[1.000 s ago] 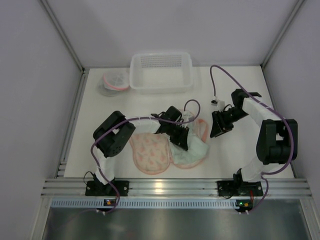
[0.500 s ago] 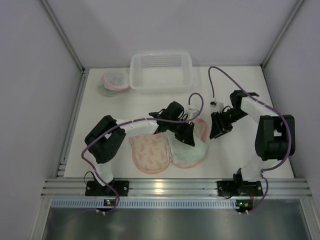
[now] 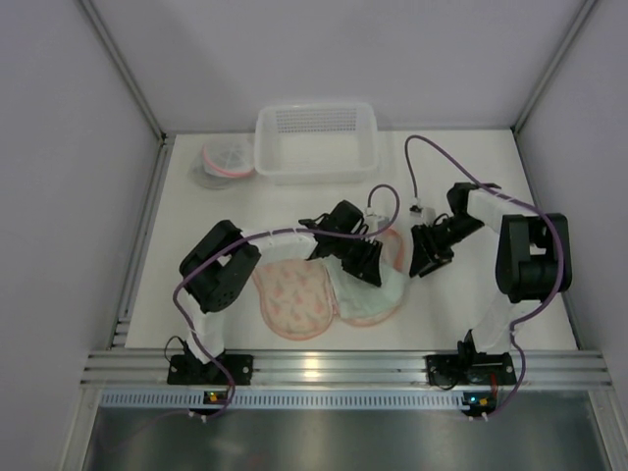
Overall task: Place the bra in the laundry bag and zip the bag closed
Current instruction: Adjust the bra in the laundry bag.
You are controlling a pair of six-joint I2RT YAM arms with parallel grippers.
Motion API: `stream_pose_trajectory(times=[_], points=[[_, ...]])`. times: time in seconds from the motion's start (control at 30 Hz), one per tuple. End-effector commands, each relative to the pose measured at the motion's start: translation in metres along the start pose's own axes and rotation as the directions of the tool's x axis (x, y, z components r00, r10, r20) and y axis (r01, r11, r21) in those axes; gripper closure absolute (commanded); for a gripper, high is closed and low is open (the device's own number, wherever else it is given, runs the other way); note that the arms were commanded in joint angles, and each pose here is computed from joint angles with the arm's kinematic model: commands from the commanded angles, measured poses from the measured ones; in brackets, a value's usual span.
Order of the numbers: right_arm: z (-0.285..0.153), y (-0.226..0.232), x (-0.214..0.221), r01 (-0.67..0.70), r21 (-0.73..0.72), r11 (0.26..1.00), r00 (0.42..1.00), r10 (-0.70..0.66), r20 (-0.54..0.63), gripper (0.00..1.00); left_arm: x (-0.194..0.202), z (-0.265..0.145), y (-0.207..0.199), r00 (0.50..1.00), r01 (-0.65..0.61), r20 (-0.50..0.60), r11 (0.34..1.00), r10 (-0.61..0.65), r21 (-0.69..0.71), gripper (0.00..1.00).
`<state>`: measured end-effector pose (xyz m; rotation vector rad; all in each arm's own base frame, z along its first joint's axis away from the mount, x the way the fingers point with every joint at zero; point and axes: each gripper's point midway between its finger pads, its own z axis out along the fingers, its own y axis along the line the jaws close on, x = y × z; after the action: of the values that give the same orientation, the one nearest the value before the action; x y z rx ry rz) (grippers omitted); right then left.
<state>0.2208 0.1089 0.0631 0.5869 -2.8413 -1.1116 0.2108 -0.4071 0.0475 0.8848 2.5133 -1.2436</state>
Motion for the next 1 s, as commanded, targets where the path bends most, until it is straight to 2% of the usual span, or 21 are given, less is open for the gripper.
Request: stream_pose_trajectory(times=[0.0, 0.1, 0.17, 0.3, 0.33, 0.4, 0.47, 0.5, 0.67, 0.77, 0.8, 0.9, 0.97], points=[[-0.005, 0.0, -0.02, 0.027, -0.015, 1.0, 0.998, -0.026, 0.053, 0.51, -0.046, -0.053, -0.051, 0.971, -0.213, 0.117, 0.977, 0.208, 0.032, 0.57], [-0.004, -0.003, -0.027, 0.038, -0.011, 0.999, 0.997, -0.037, 0.066, 0.51, -0.049, -0.08, -0.058, 0.961, -0.242, 0.137, 0.97, 0.24, -0.007, 0.54], [0.001, -0.003, -0.028, 0.049, -0.009, 0.999, 0.997, -0.049, 0.055, 0.51, -0.046, -0.095, -0.04, 0.97, -0.193, 0.138, 0.98, 0.198, -0.051, 0.52], [0.01, -0.004, -0.03, 0.063, -0.009, 0.998, 0.997, -0.063, 0.041, 0.51, -0.054, -0.129, 0.02, 0.982, -0.047, 0.17, 0.983, 0.078, -0.18, 0.51], [0.014, -0.003, -0.032, 0.069, -0.011, 0.998, 0.997, -0.068, 0.037, 0.51, -0.06, -0.144, 0.047, 0.979, 0.003, 0.199, 0.972, 0.045, -0.236, 0.5], [0.018, -0.002, -0.034, 0.083, -0.012, 0.997, 0.996, -0.082, 0.031, 0.51, -0.077, -0.169, 0.077, 0.966, 0.047, 0.258, 0.957, 0.031, -0.288, 0.48], [0.021, 0.0, -0.032, 0.089, -0.019, 0.996, 0.996, -0.088, 0.018, 0.51, -0.081, -0.174, 0.103, 0.969, 0.049, 0.243, 0.939, 0.038, -0.342, 0.46], [0.024, 0.003, -0.031, 0.095, -0.026, 0.995, 0.995, -0.095, 0.008, 0.51, -0.096, -0.183, 0.107, 0.963, 0.039, 0.263, 0.933, 0.06, -0.358, 0.46], [0.033, 0.013, -0.024, 0.124, -0.051, 0.991, 0.992, -0.125, -0.025, 0.56, -0.1, -0.165, 0.134, 0.977, 0.032, 0.208, 0.929, 0.049, -0.37, 0.44], [0.035, 0.019, -0.023, 0.137, -0.061, 0.989, 0.99, -0.139, -0.035, 0.7, -0.105, -0.157, 0.146, 0.98, 0.024, 0.192, 0.925, 0.053, -0.379, 0.43], [0.036, 0.02, -0.024, 0.143, -0.066, 0.988, 0.989, -0.145, -0.036, 0.8, -0.108, -0.156, 0.148, 0.98, 0.014, 0.191, 0.924, 0.064, -0.383, 0.43], [0.034, 0.027, -0.024, 0.146, -0.088, 0.985, 0.988, -0.149, -0.031, 0.95, -0.116, -0.148, 0.154, 0.98, -0.011, 0.181, 0.932, 0.082, -0.363, 0.43], [0.032, 0.03, -0.023, 0.152, -0.097, 0.984, 0.987, -0.156, -0.029, 1.0, -0.122, -0.146, 0.152, 0.979, -0.022, 0.184, 0.937, 0.092, -0.349, 0.43]])
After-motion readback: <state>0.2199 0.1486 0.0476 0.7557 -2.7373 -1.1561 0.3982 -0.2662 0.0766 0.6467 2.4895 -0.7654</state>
